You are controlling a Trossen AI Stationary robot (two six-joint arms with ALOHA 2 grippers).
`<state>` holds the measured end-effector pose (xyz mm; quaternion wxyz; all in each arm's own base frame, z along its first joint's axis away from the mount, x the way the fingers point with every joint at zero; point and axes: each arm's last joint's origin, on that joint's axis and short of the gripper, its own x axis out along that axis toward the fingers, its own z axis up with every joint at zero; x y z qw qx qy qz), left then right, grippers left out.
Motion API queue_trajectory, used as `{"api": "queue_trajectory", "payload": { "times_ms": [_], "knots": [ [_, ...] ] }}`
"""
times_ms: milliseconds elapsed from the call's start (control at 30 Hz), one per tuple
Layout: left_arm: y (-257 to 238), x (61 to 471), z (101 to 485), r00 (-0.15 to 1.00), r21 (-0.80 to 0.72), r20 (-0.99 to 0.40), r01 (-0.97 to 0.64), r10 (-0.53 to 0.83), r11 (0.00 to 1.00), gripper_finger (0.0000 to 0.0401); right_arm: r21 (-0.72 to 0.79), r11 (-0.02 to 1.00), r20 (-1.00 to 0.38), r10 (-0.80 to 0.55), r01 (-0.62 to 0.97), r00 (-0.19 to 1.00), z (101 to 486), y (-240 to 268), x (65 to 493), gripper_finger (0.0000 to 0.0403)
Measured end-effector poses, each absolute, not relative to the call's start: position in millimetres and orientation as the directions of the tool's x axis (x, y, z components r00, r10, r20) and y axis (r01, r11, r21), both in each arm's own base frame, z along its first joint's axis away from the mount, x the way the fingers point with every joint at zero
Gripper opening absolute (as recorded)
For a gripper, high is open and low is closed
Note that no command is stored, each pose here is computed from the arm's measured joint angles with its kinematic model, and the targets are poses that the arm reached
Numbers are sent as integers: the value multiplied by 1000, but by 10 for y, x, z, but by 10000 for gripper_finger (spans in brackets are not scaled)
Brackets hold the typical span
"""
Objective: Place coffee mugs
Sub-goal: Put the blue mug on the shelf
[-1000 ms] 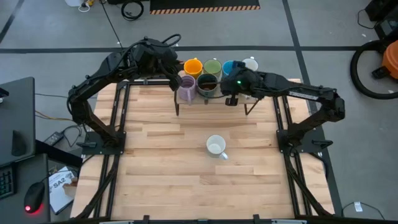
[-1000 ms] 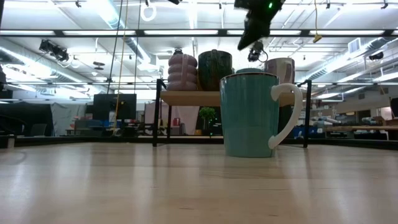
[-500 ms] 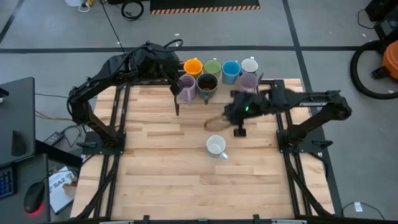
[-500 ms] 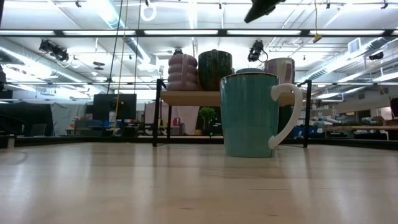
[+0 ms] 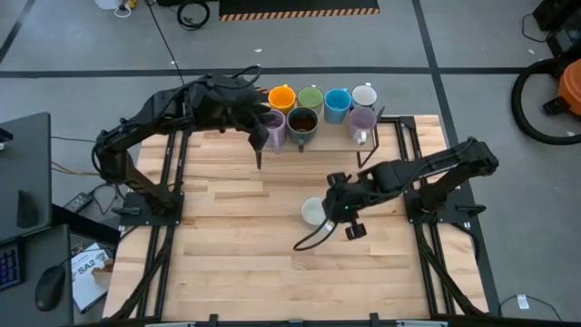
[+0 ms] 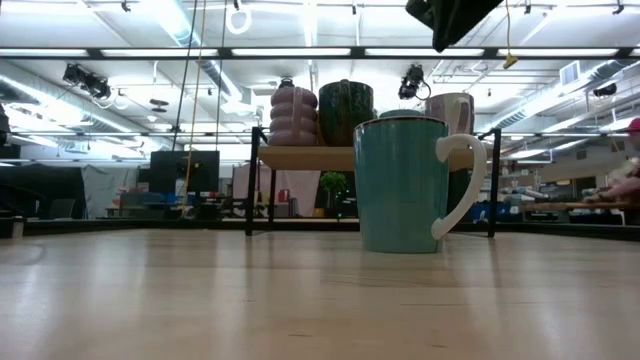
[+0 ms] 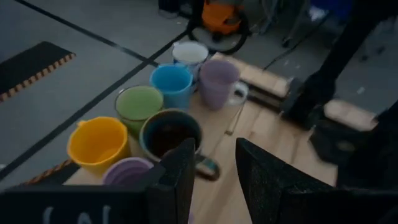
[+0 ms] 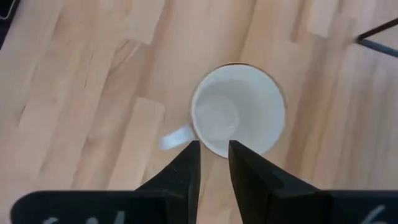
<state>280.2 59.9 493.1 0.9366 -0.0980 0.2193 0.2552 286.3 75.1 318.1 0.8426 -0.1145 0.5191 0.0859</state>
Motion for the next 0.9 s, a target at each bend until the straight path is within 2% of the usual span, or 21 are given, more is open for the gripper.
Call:
{"api": "queue_trajectory", "payload": {
  "times_ms": [233,467,567,667,900],
  "knots": [
    [413,2777,5012,824,-174,-414,-490,388,854,123,-84,953,-911,44,-290,410,2968,883,3039,140],
    [224,2688,5116,870,-224,-360,-430,336,874,123,-1,979,-945,65,-203,321,2604,927,3280,185],
    [174,2636,5149,881,-249,-348,-416,321,874,123,37,978,-956,95,-206,277,2472,940,3346,186],
    [143,2591,5188,892,-259,-329,-402,311,879,123,17,984,-966,62,-177,252,2355,946,3397,182],
    [95,2506,5239,903,-266,-308,-383,299,885,123,9,989,-975,41,-147,217,2163,939,3490,155]
  ]
}}
